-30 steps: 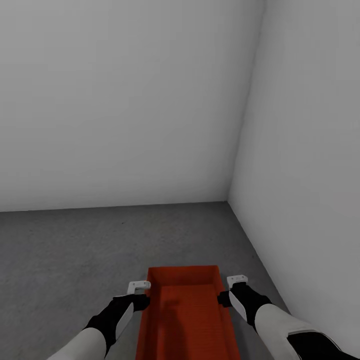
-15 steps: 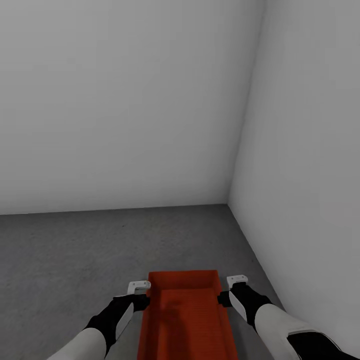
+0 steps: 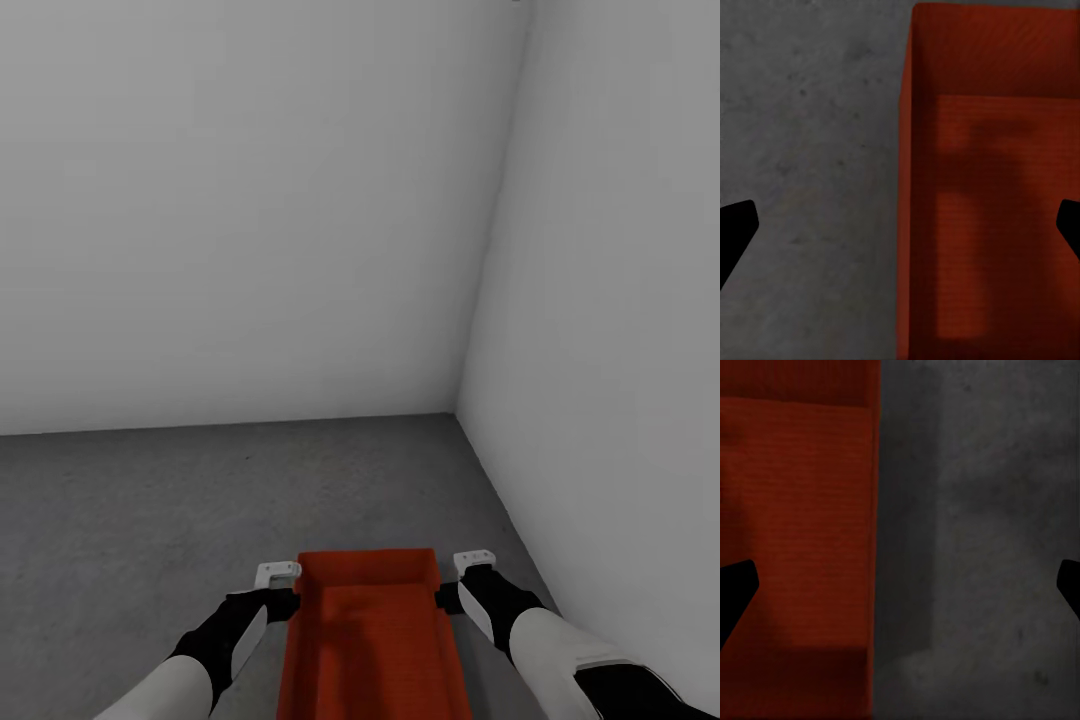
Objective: Move the two storage containers from the living room to the garage. In the garage, place one container on the floor and stack the other container on top of it (either order is fine).
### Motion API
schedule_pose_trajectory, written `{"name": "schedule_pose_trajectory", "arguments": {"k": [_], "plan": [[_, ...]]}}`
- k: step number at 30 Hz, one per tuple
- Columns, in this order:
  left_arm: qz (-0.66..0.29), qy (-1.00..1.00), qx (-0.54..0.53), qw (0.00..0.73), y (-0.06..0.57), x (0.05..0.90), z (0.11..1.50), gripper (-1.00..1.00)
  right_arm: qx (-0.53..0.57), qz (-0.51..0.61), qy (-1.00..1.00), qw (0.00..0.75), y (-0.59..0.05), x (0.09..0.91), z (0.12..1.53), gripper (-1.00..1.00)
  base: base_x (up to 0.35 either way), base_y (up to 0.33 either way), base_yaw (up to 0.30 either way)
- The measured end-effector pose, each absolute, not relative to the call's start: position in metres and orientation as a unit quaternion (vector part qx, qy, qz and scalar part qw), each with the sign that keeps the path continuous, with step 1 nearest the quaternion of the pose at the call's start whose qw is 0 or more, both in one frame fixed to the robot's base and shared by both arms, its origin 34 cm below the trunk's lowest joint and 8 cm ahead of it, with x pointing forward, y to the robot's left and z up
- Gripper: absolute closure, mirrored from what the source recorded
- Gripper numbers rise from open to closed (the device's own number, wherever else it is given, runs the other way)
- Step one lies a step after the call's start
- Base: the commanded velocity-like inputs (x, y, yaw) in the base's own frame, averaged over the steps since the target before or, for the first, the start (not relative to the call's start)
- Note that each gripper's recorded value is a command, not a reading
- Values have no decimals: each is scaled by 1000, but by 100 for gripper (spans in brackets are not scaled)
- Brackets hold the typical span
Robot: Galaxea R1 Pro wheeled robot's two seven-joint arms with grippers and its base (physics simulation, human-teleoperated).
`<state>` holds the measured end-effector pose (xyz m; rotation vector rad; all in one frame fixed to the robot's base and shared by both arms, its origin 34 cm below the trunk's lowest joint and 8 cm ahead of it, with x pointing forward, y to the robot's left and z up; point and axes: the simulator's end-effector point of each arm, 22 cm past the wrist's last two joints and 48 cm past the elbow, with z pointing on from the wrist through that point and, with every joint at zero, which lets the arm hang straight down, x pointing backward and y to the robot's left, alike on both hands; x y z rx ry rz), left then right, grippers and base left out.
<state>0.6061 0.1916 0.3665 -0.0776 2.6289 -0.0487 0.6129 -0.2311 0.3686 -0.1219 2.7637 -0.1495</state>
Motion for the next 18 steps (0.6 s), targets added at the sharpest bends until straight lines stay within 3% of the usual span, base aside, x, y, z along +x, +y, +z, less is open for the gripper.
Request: {"name": "schedule_pose_trajectory", "arguments": {"k": [18], "plan": [[-18, 967, -29, 252, 191, 614, 405, -100, -43, -53, 980, 184, -231, 621, 407, -100, 0, 0, 0]]}}
